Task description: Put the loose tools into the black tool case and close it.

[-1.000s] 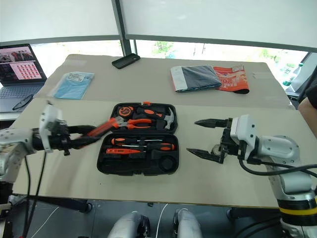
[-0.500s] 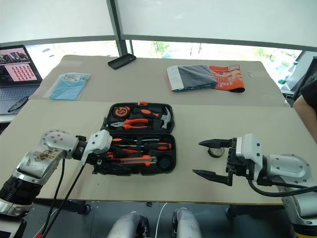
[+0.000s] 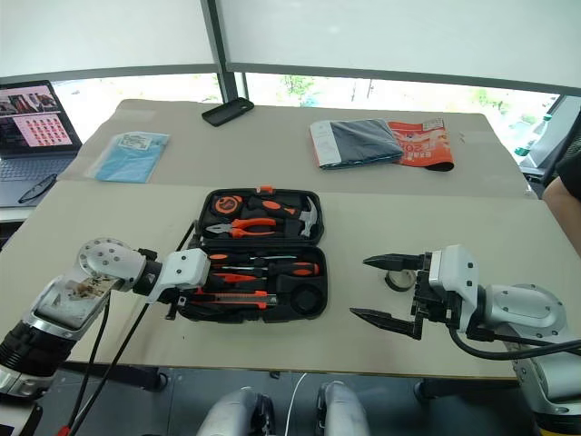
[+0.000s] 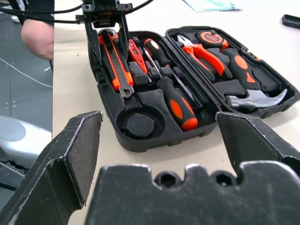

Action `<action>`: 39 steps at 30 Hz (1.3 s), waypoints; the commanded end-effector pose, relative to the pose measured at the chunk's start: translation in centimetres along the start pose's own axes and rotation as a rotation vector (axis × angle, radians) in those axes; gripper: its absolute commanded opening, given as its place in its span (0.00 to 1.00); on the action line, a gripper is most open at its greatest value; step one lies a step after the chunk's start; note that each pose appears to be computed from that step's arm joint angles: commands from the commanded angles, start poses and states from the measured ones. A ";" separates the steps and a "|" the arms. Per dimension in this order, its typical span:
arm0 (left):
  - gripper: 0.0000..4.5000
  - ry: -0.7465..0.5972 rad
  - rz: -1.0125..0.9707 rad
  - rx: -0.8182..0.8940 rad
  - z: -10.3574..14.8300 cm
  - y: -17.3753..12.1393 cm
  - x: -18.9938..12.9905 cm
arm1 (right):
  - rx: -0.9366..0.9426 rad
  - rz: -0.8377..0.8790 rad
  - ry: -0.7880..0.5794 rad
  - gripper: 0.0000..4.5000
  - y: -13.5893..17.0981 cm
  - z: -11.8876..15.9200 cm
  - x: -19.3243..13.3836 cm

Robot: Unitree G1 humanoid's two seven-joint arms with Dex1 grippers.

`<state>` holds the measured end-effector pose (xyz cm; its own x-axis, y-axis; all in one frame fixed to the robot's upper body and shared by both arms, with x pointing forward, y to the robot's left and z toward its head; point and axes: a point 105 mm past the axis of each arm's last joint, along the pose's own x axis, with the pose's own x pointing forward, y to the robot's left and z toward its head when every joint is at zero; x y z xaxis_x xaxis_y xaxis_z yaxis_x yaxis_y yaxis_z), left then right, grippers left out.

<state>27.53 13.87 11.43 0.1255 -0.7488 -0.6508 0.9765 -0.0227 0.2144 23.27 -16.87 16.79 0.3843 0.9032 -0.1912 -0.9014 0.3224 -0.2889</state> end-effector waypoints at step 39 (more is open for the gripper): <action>0.94 -0.426 0.136 -0.077 3.1 3.0 -2.2 | -0.026 -0.017 -0.057 1.00 -0.4 0.8 1.2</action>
<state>29.45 13.34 14.59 0.1779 -0.9393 -0.2934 0.9782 0.1363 0.1568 23.87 -15.87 16.56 0.3907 0.9079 -0.1519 -0.8993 0.3412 -0.2735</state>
